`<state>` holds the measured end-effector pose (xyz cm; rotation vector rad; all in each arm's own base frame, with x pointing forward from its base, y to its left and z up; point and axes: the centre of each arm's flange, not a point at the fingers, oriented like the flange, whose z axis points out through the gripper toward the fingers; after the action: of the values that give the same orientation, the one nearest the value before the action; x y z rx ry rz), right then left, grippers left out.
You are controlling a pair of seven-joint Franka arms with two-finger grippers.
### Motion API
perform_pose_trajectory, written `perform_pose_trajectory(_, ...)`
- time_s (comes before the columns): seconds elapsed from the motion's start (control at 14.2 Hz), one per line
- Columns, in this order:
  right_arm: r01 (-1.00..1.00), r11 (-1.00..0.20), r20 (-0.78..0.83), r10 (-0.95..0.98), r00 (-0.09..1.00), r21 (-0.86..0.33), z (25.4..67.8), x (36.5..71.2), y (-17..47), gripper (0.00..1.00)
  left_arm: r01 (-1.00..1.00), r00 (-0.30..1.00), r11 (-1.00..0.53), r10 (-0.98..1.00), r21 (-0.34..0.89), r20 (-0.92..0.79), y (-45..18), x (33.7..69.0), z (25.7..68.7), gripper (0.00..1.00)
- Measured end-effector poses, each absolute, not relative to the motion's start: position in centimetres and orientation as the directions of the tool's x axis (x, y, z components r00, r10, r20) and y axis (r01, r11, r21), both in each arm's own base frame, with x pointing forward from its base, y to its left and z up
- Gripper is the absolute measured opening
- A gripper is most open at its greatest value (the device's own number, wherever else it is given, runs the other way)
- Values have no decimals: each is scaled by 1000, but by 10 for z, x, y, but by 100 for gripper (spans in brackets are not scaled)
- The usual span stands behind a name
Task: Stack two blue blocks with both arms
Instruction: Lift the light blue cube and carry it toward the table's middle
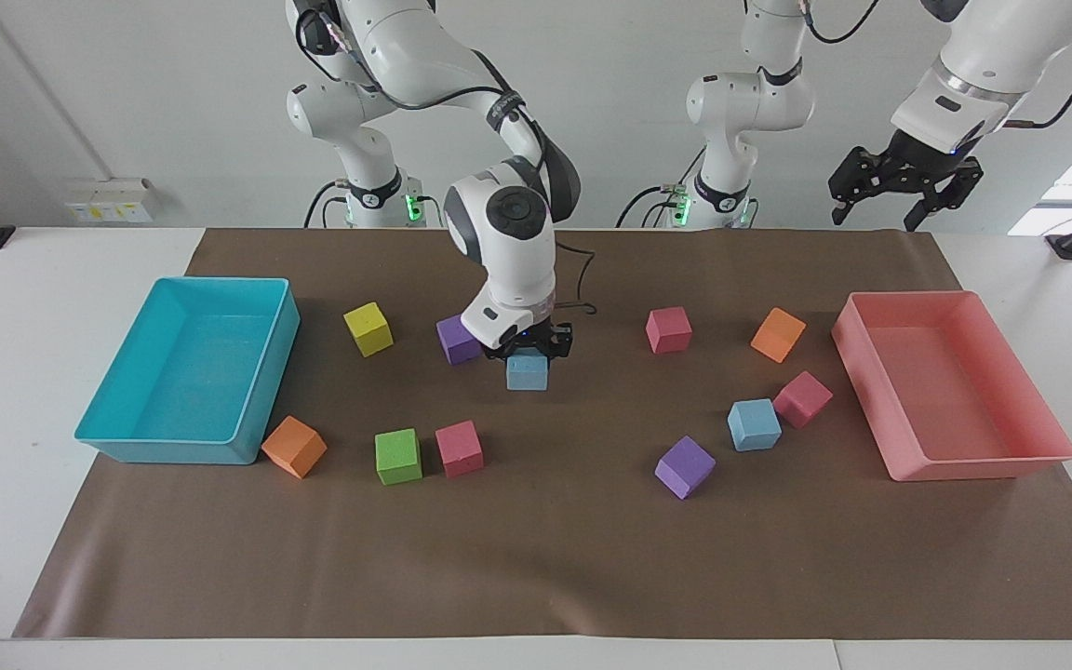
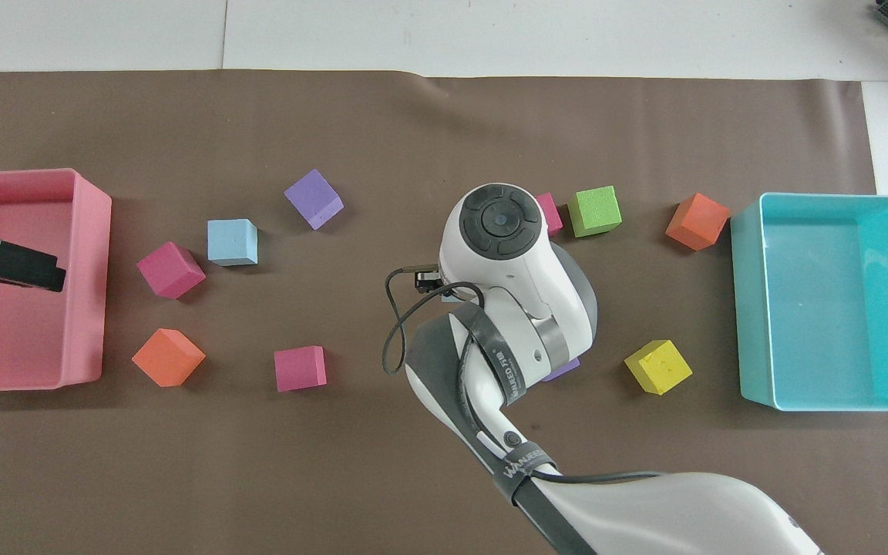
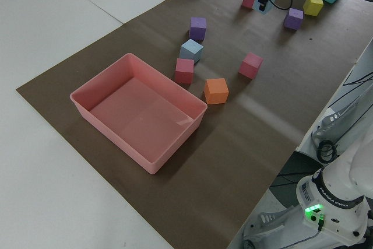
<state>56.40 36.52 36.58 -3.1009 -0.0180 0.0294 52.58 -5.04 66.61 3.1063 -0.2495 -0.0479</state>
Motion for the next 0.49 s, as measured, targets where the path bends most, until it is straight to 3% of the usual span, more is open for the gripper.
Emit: perform_pose_trajectory(0.49,24,-998,3,24,1000,-49,318,560,385,62,-171,985,-985,-172,27,-28,-60,524,667,100)
